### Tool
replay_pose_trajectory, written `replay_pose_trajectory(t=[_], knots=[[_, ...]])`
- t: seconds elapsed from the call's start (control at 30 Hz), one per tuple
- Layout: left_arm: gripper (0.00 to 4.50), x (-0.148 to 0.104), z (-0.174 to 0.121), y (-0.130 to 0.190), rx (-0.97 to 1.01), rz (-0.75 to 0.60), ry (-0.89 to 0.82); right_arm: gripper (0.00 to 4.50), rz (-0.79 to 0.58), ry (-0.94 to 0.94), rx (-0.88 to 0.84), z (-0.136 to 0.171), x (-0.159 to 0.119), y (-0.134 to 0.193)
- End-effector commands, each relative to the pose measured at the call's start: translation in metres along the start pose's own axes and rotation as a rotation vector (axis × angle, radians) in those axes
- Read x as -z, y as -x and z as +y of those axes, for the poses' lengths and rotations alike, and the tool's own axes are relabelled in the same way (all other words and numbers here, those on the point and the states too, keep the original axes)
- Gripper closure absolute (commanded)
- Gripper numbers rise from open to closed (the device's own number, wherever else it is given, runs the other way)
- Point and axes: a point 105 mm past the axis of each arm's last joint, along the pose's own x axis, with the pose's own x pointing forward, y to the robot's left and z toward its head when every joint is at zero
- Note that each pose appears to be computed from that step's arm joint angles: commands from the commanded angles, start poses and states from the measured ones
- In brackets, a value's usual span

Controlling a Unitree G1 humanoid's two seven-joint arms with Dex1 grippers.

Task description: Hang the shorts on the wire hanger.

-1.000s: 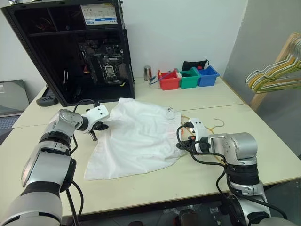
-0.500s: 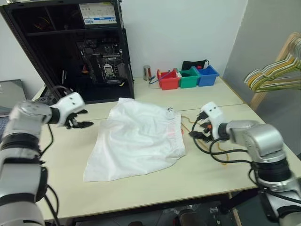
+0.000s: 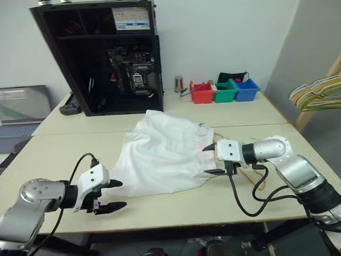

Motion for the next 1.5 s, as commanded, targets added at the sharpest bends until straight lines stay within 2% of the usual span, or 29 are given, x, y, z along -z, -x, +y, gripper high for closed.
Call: replay_pose_trajectory(t=[0.03,0.17,0.37,0.6,0.83,0.9,1.07,1.1,1.27,1.4,1.5], knots=[[0.84,0.023,0.014,0.001,-0.044,0.088,-0.098,0.87,0.045,0.092,-0.064,-0.001,0.013,-0.008],[0.84,0.029,0.023,-0.003,-0.03,0.083,-0.089,0.87,0.107,0.139,-0.163,0.011,0.035,-0.007],[0.84,0.04,0.032,-0.013,-0.003,0.096,-0.11,0.87,0.143,0.156,-0.237,0.018,0.048,-0.006],[0.84,0.038,0.031,-0.02,0.062,0.077,-0.102,0.87,0.152,0.115,-0.271,0.015,0.048,0.006],[0.84,0.046,0.026,-0.025,0.124,0.116,-0.102,0.87,0.198,0.111,-0.248,0.012,0.059,-0.002],[1.2,0.046,0.029,-0.027,0.121,0.116,-0.1,0.87,0.206,0.103,-0.256,0.012,0.062,-0.004],[2.18,0.043,0.032,-0.029,0.129,0.108,-0.105,1.84,0.21,0.079,-0.268,0.013,0.066,-0.003],[2.45,0.042,0.033,-0.029,0.129,0.107,-0.106,2.16,0.21,0.075,-0.269,0.013,0.066,-0.003],[3.24,0.041,0.036,-0.028,0.127,0.111,-0.112,3.11,0.2,0.073,-0.276,0.016,0.064,-0.002],[4.16,0.039,0.04,-0.026,0.125,0.11,-0.113,4.2,0.173,0.055,-0.298,0.024,0.057,0.0],[4.41,0.037,0.041,-0.023,0.127,0.111,-0.109,4.42,0.157,0.027,-0.324,0.035,0.05,0.005]])
